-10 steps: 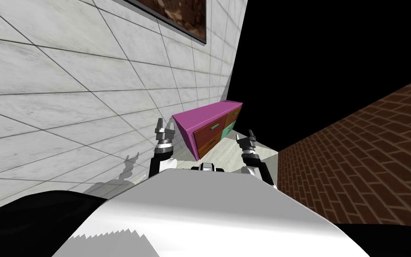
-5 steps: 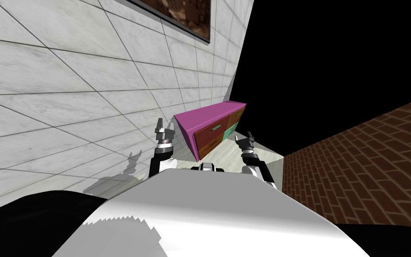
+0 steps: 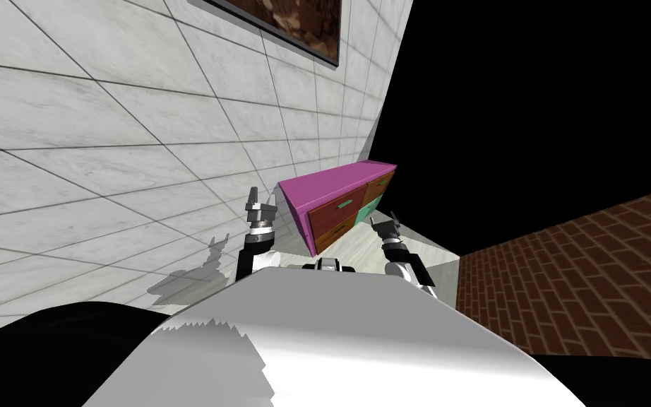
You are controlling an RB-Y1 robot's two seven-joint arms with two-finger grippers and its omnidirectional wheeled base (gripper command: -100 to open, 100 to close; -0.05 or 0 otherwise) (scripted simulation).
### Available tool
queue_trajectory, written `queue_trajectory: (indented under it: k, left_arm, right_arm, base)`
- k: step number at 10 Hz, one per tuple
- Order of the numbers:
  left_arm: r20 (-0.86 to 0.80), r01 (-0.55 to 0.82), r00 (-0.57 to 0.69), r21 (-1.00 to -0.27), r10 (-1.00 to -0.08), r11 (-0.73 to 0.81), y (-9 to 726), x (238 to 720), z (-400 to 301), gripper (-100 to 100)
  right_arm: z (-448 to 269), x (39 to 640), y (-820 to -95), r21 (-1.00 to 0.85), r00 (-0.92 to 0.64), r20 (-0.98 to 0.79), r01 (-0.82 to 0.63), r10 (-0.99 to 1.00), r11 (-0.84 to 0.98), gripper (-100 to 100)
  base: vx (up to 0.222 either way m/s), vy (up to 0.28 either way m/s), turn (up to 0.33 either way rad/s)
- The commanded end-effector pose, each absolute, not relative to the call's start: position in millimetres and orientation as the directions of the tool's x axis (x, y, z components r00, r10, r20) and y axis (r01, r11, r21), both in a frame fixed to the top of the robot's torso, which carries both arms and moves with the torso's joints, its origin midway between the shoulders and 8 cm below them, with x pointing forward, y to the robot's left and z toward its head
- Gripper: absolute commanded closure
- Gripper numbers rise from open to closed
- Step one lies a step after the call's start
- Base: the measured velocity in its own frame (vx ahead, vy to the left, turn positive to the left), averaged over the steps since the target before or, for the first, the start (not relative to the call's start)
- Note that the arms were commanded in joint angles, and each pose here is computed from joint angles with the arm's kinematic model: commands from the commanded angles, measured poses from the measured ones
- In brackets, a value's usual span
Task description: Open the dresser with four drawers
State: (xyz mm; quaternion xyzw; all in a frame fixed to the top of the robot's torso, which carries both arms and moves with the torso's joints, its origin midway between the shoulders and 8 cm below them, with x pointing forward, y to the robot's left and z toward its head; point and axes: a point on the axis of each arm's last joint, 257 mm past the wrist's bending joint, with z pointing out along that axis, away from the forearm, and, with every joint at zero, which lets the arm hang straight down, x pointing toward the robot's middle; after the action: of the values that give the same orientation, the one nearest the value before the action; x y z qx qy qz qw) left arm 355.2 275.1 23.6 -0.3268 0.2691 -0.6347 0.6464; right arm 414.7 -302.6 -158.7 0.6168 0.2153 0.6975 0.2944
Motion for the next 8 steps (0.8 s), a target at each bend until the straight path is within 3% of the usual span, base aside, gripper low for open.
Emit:
queue_trajectory:
  k: [1, 8]
  left_arm:
    - [0.067, 0.645, 0.049, -0.764, -0.997, -0.019, 275.1, 355.2, 23.6, 0]
    - [0.067, 0.645, 0.049, -0.764, -0.997, -0.019, 275.1, 355.2, 23.6, 0]
  right_arm:
    - [-177.5, 418.4, -303.2, 0.591, -0.042, 0.802, -0.097, 0.596, -0.801, -100]
    - [-214.5, 422.7, -302.5, 0.371, 0.022, 0.929, -0.020, 0.370, -0.928, -100]
  base:
    - [0.044, -0.046, 0.148]
    - [0.049, -0.041, 0.102]
